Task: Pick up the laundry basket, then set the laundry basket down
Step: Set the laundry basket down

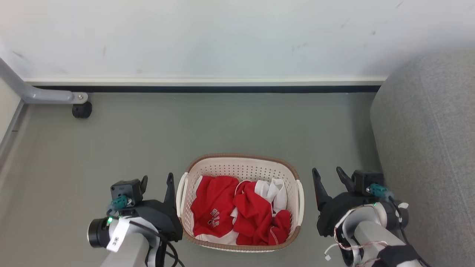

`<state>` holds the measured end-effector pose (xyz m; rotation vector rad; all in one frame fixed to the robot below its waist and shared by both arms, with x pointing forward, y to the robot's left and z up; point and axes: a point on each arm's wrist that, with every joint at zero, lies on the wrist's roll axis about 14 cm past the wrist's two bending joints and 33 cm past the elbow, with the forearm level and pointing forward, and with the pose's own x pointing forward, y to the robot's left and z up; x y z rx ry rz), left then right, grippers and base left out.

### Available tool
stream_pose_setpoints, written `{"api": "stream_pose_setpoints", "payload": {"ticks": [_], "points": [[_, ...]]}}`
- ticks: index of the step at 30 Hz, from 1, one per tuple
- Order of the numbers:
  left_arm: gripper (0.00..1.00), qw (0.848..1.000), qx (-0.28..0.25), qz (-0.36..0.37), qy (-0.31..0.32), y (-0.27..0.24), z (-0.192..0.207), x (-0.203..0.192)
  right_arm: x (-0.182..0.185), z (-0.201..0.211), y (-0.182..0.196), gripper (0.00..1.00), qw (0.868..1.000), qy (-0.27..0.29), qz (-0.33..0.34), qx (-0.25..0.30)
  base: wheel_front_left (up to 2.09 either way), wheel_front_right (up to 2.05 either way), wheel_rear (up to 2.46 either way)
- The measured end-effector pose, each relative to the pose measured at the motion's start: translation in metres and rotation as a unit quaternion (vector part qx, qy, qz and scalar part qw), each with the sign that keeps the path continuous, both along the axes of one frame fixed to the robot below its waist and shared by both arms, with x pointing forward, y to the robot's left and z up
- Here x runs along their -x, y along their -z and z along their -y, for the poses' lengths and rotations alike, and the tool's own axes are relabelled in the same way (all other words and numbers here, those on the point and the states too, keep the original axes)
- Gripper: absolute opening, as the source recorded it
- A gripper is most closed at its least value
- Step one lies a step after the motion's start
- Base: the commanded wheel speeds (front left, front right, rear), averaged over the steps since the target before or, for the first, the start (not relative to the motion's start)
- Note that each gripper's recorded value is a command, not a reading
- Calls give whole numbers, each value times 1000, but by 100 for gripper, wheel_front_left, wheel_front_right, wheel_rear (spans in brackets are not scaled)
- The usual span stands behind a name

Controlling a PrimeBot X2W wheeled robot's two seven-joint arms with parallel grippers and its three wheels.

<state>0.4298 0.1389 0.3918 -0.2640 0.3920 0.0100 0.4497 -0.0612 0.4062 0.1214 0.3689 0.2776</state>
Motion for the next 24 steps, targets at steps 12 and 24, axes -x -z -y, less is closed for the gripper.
{"api": "stream_pose_setpoints", "payload": {"ticks": [12,24], "points": [[100,999,9,43,-20,-24,-6,13,20,10,-16,100,999,9,31,-4,0,0,0],[100,996,12,80,-46,-42,-22,41,44,6,-40,100,997,4,74,-12,0,0,0]]}}
